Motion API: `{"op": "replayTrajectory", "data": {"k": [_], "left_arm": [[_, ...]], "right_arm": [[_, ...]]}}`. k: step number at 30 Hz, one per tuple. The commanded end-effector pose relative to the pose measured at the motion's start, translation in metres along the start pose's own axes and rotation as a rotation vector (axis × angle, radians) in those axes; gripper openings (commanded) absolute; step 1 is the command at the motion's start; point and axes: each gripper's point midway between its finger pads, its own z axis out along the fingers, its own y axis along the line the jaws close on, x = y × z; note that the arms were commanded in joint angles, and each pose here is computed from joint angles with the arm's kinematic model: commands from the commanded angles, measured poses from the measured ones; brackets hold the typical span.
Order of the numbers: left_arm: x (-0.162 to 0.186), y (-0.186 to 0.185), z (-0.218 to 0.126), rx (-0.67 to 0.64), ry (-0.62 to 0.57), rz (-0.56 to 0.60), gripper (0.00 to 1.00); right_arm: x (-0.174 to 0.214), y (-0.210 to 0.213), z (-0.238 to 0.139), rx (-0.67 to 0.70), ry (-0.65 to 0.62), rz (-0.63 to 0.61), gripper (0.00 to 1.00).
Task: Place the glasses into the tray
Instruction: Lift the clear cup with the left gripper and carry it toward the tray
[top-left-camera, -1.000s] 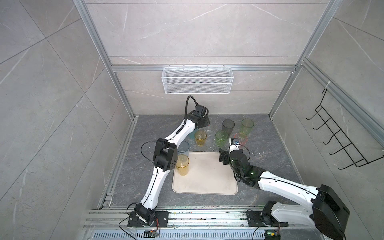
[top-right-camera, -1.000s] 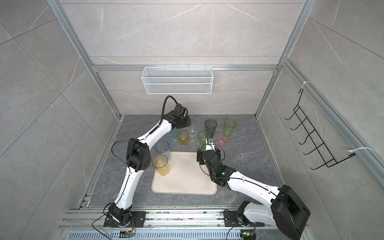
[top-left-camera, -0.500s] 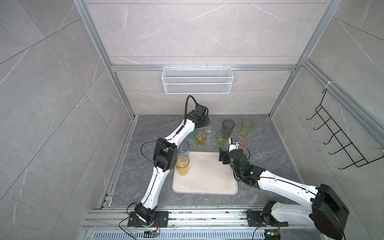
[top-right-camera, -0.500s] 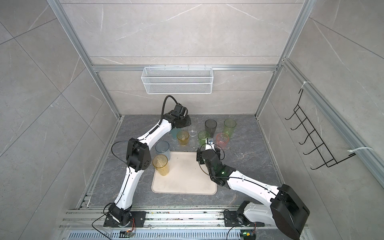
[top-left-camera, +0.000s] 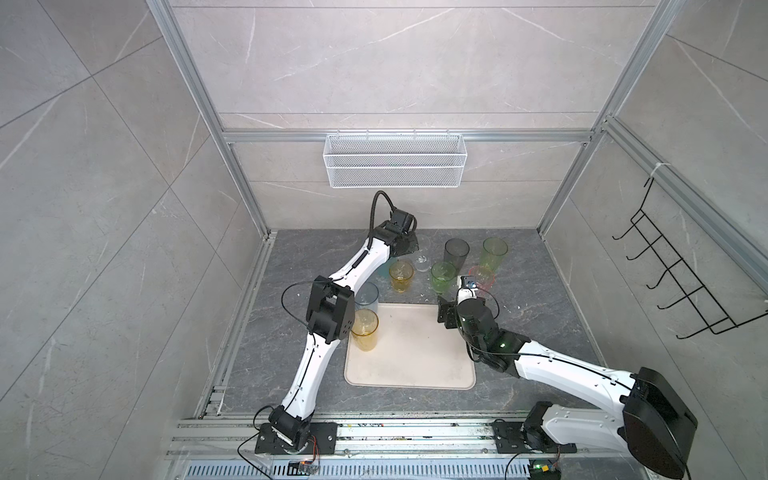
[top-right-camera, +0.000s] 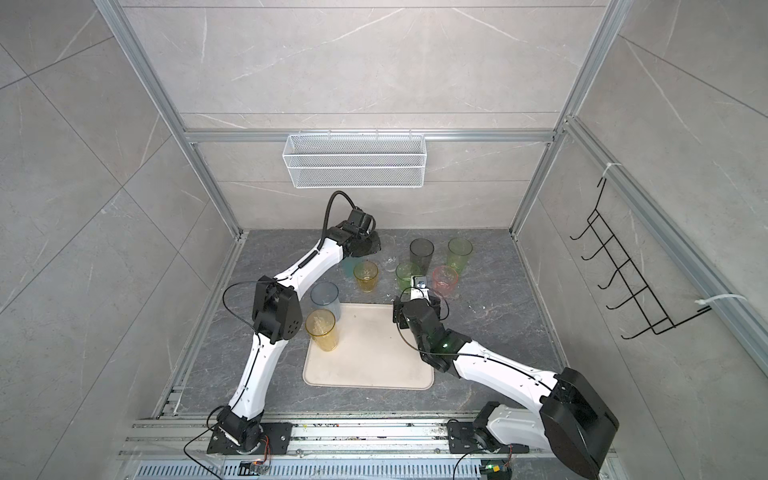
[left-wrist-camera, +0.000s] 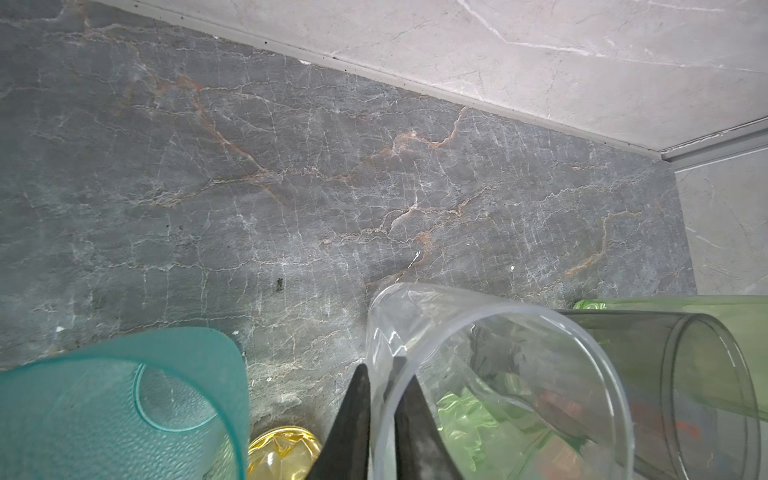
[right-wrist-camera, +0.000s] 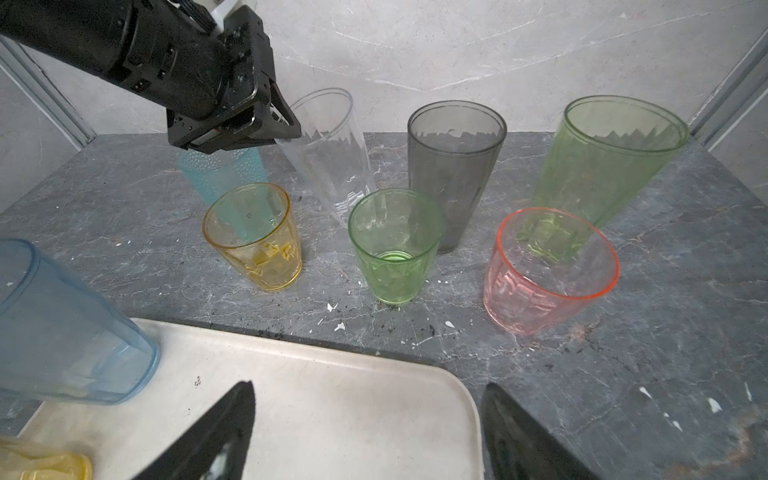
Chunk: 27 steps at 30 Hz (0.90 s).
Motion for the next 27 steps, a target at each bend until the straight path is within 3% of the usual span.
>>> {"op": "replayTrajectory", "data": {"k": [1, 11, 21, 27], "left_arm": [[-0.026, -0.012, -0.026, 0.022, -0.072, 0.018, 0.11], [-0.035, -0.009, -0.041, 0.004, -0.096, 0.03, 0.02], [-0.054, -0.016, -0.105, 0.032, -0.16, 0.039, 0.0], [-0.049, -0.009, -0.139, -0.003, -0.137, 0.05, 0.0]], "right_arm": [[-0.006, 0.005, 0.001, -0.003, 0.003, 0.014, 0.86], [-0.004, 0.006, 0.003, -0.003, 0.011, 0.011, 0.86], [-0.004, 0.007, 0.003, -0.01, 0.015, 0.015, 0.86], [-0.003, 0.009, 0.004, -0.015, 0.02, 0.016, 0.86]]}}
